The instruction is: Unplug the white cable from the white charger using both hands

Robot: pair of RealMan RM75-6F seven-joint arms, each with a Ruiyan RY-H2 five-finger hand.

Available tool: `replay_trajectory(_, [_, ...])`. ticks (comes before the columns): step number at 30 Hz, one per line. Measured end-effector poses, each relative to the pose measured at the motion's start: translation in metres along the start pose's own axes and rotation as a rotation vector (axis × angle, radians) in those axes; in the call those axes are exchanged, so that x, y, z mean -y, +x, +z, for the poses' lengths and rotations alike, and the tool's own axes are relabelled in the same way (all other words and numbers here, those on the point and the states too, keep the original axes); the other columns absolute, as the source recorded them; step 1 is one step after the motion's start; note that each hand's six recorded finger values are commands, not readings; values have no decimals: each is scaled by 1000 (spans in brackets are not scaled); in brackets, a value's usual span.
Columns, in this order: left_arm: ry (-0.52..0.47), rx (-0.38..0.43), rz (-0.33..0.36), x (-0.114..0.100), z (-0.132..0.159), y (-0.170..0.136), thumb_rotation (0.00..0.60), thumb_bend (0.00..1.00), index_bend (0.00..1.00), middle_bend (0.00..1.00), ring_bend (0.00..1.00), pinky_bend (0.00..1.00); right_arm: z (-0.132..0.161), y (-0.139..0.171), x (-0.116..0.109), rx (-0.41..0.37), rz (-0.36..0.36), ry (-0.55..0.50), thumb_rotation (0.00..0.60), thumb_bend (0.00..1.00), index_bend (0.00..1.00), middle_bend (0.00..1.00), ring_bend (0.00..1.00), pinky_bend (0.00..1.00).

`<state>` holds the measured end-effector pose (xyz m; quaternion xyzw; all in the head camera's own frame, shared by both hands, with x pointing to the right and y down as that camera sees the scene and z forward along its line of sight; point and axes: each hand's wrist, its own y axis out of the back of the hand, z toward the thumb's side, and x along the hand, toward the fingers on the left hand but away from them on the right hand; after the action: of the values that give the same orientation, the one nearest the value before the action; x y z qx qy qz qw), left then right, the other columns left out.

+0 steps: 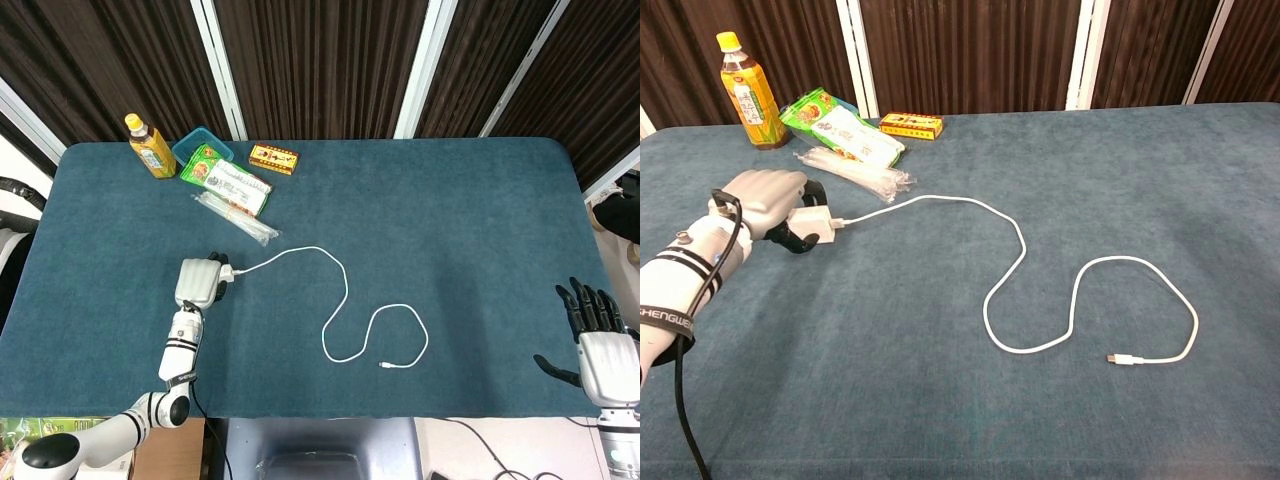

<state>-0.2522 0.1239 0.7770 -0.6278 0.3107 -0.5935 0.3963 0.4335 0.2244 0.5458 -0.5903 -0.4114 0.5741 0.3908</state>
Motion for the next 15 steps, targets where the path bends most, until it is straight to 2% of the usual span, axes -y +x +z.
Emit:
replay_trajectory(5, [-32, -2, 5, 1, 4, 0, 600, 428, 571, 601, 1000, 1000, 1, 0, 2, -5, 2, 4, 600, 210, 0, 0, 0, 0])
replay_trajectory(9, [-75, 8, 16, -2, 8, -3, 600, 527, 691, 732, 1000, 1000, 8, -2, 5, -31, 1, 0, 600, 210, 0, 0, 0, 0])
replay_trajectory(13, [-128, 42, 25, -8, 15, -12, 600, 573, 714, 762, 1000, 1000, 21, -7, 10, -85, 16, -20, 600, 210, 0, 0, 0, 0])
replay_trajectory(15, [-149, 65, 31, -13, 18, -18, 600, 579, 716, 764, 1000, 1000, 32, -13, 12, -121, 27, -44, 600, 210, 32, 0, 0, 0])
